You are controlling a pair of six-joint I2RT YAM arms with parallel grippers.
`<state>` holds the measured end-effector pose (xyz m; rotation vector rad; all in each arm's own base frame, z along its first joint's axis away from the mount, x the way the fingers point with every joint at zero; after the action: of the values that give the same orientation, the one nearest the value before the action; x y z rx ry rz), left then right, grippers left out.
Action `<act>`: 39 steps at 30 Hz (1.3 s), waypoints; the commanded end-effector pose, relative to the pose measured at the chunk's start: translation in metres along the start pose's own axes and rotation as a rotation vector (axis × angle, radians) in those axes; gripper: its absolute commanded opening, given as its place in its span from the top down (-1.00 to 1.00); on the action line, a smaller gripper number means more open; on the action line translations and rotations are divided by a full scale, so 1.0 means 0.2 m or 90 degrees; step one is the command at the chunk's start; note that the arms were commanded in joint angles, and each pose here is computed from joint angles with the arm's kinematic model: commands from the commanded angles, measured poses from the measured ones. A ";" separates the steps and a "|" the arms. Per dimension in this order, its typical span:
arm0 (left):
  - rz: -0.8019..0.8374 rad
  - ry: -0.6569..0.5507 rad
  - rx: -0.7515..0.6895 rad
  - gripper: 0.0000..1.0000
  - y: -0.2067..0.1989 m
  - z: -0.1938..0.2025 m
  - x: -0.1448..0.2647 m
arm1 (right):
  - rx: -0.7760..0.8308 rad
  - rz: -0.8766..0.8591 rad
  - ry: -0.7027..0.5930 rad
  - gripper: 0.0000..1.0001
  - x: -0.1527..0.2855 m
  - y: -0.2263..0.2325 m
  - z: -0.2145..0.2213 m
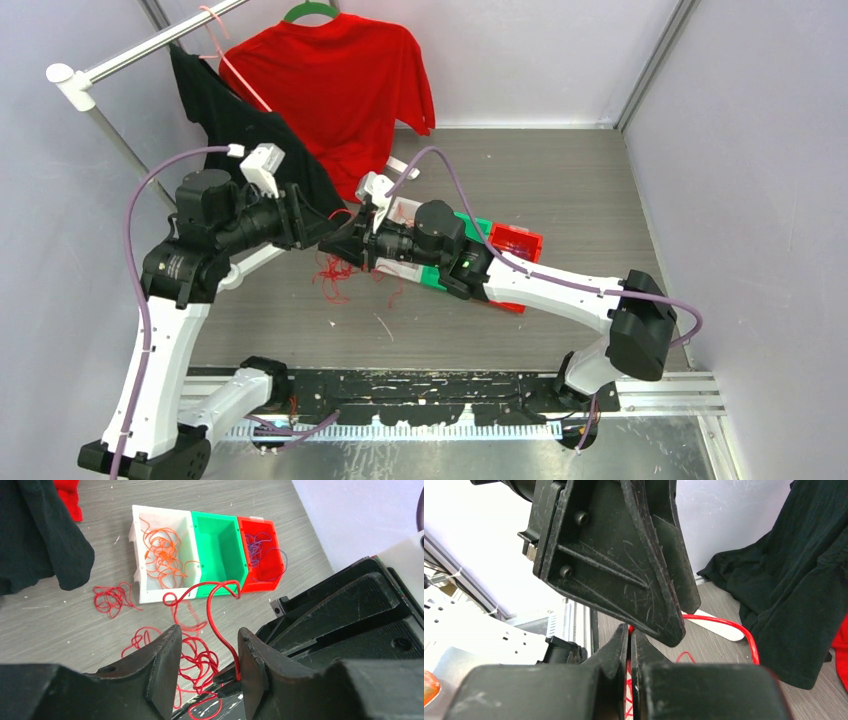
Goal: Untangle the cables
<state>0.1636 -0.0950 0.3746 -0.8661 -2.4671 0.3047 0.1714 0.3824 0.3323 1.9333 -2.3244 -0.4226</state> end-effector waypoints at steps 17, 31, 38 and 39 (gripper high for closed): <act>0.116 -0.100 0.186 0.51 0.02 -0.09 -0.07 | -0.029 -0.038 -0.097 0.98 -0.06 0.06 -0.14; 0.129 -0.192 0.118 1.00 -0.04 -0.20 0.04 | -0.125 -0.021 -0.099 0.81 -0.07 0.02 -0.04; 0.137 -0.210 0.108 1.00 -0.07 -0.22 0.08 | -0.163 0.020 -0.109 0.68 -0.08 -0.04 0.02; 0.138 -0.210 0.107 1.00 -0.07 -0.22 0.08 | -0.168 0.023 -0.114 0.74 -0.08 -0.05 0.02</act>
<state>0.1788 -0.0946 0.3960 -0.9739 -2.5036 0.7949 0.1759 0.3996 0.3110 1.7989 -2.2152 -0.7331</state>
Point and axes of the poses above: each gripper's point midway between its finger pads, its own x axis back along the fingers, its own y axis along the line the jaws close on, z = x × y, the point moved 8 cm from there along x, back along the fingers, and after that the axes turned 5 degrees about -x, right-handed, at the moved point
